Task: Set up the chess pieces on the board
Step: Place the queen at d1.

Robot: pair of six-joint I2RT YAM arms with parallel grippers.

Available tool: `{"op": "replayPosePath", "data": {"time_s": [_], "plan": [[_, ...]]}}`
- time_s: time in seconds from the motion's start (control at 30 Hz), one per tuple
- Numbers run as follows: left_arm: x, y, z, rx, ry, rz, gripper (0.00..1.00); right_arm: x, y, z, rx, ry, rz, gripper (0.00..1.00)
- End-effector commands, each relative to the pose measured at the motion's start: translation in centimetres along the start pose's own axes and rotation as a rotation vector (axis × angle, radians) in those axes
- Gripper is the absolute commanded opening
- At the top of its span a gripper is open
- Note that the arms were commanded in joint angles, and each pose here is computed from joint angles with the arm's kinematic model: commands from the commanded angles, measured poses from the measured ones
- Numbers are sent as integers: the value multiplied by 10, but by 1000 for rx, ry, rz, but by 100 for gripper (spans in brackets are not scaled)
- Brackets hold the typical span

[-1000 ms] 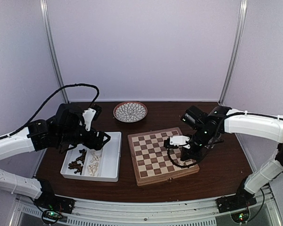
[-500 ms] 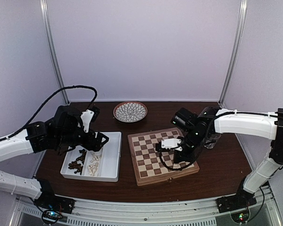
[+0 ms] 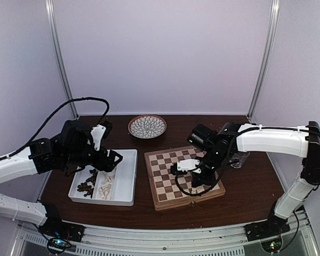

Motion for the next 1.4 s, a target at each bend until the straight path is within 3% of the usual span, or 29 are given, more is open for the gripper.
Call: {"op": "replayPosePath", "data": {"time_s": [0.0, 1.37], "plan": [[-1, -5, 1, -18, -2, -37, 81, 3, -21, 3, -51, -13, -30, 0], [1, 2, 3, -47, 0, -25, 81, 20, -29, -10, -55, 53, 16, 1]]}}
Point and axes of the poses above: each gripper's point midway between its finger pads, its own x axis out along the fingers, its own z axis along the line the jaws close on, y = z × x, the point moved 3 cm from there along -x, back along the fingers, and after that the axes turned 6 degrees about -x, right-handed, at the moved point
